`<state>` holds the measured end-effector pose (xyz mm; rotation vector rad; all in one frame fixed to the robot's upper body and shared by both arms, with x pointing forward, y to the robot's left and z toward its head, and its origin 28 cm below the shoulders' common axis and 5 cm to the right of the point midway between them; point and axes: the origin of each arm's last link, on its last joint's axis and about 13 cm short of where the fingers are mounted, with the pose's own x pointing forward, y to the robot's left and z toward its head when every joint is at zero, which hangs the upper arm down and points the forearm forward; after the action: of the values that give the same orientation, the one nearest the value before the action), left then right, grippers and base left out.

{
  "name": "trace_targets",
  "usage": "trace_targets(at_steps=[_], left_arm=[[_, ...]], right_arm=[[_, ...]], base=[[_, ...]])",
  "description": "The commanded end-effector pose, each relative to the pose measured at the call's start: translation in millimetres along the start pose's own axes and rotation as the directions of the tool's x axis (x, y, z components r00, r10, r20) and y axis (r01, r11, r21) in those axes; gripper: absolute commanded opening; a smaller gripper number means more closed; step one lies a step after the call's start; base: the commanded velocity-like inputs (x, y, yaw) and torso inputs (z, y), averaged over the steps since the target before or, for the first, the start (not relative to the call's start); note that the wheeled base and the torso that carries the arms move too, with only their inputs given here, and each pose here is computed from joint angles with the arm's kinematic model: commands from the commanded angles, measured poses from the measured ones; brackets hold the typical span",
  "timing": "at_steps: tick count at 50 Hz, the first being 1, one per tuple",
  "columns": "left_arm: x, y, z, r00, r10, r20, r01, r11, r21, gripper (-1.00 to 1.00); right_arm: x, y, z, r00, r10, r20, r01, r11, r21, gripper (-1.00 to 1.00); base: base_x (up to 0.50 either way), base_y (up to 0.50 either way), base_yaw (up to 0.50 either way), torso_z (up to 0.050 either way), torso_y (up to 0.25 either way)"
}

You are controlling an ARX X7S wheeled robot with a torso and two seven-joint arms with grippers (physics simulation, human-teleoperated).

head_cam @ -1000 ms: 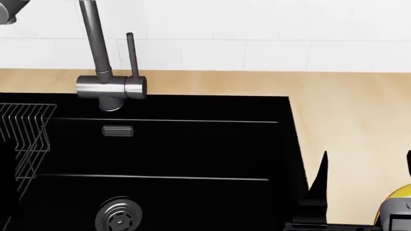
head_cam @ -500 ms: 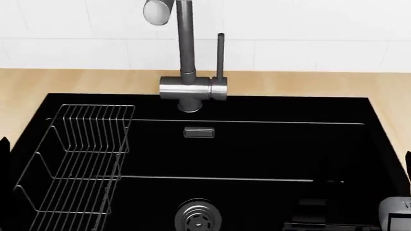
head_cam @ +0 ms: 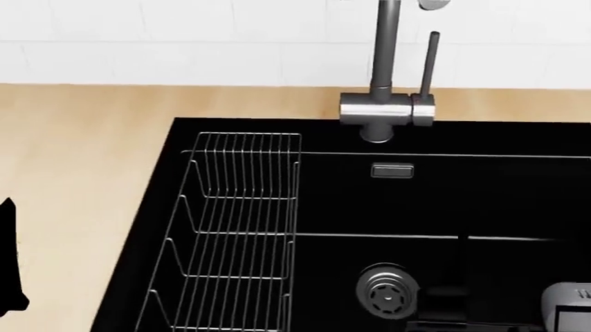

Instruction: There is a mixed pile of frozen fruits and vegetables on the counter. Locate all the frozen vegetables and place the items in a bowl on the counter. Take all the frozen fruits and defrost them in a running sink.

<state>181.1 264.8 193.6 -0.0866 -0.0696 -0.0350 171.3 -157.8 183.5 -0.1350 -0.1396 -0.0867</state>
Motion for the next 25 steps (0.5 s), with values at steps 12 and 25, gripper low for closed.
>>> trace_targets(at_steps=[12,25], left_arm=[[1.7,1.0,-2.0,1.000,0.005,-0.003,-0.005,1.000,0.002,1.00],[1.1,1.1,0.2,1.000,0.009,0.003,-0.009,1.000,0.002,1.00]], right_arm=[[-1.0,1.1,-0.4,1.000,0.013,0.002,-0.012,0.999,-0.032,1.00],[-1.7,0.9,-0.3,1.000,0.013,0.006,-0.013,1.000,-0.018,1.00]], base=[[0.00,0.42,0.00,0.000,0.000],[0.00,0.48,0.00,0.000,0.000]])
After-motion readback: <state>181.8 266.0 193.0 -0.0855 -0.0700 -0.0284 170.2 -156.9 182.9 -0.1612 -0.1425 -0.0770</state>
